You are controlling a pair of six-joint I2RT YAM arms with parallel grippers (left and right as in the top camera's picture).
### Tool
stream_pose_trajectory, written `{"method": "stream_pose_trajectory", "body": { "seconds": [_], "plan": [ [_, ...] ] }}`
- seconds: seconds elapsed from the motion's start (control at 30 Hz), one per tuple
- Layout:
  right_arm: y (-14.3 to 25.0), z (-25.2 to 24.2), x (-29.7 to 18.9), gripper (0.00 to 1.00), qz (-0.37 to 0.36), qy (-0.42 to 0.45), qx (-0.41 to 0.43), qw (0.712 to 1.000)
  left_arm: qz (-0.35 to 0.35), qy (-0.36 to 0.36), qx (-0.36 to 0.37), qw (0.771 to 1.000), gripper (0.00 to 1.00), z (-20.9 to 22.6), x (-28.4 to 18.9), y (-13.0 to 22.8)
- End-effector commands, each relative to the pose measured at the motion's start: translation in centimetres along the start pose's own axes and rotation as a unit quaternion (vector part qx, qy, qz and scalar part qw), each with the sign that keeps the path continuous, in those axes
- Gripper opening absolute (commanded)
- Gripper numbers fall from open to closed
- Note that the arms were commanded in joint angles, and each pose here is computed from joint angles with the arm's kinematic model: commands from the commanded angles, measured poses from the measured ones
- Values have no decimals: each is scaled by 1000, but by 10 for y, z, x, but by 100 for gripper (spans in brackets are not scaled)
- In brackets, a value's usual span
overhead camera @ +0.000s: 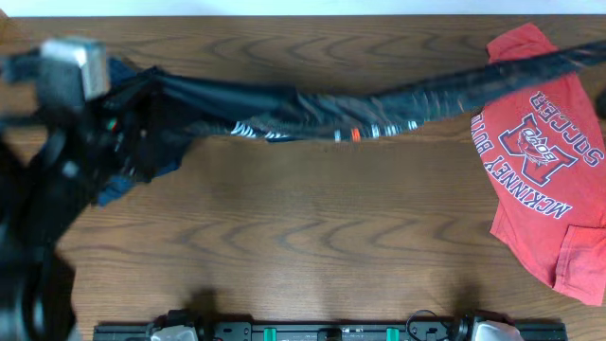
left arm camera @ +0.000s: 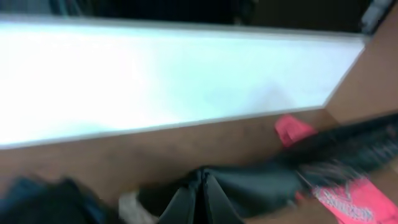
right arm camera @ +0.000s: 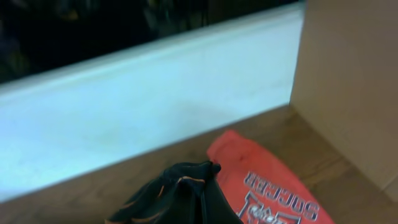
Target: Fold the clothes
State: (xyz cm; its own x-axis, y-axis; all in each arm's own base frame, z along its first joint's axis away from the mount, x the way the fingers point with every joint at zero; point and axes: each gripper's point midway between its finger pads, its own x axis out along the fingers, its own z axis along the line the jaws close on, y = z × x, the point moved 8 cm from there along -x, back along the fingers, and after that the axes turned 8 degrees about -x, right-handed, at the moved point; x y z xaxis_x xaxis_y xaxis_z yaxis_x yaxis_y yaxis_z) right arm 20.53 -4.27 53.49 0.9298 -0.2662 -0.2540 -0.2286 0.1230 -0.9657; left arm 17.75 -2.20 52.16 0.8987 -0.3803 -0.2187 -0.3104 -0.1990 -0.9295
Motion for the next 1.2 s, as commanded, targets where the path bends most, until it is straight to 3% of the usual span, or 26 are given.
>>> {"method": "stream_pose_trajectory", "body": {
  "seconds": [0.0,0.1,0.27,0.5,0.73,0.83,0.93,1.17],
  "plan": [
    [-2,-4,4,1,-6,21,9,1000,-57,-40,12,997,6,-5,-23,-11],
    [-3,-3,9,1,-5,21,9,1000,-69,-38,17,997,6,-7,-26,-14],
    [10,2,50,1,48,15,2,999,-20,-47,-15,999,6,14,10,-11],
    [52,18,139,1,170,-18,-9,985,120,-64,-83,987,6,68,103,19],
    [118,38,250,1,265,-34,-22,963,233,-66,-127,962,6,125,223,75],
    [132,49,299,1,235,-53,-14,970,191,-58,-129,971,6,146,272,78],
    [115,55,316,1,169,-59,25,984,93,-41,-130,986,6,154,295,51],
    [-7,53,267,1,-19,-55,56,997,-155,23,-122,980,6,128,246,-83]
  ]
}}
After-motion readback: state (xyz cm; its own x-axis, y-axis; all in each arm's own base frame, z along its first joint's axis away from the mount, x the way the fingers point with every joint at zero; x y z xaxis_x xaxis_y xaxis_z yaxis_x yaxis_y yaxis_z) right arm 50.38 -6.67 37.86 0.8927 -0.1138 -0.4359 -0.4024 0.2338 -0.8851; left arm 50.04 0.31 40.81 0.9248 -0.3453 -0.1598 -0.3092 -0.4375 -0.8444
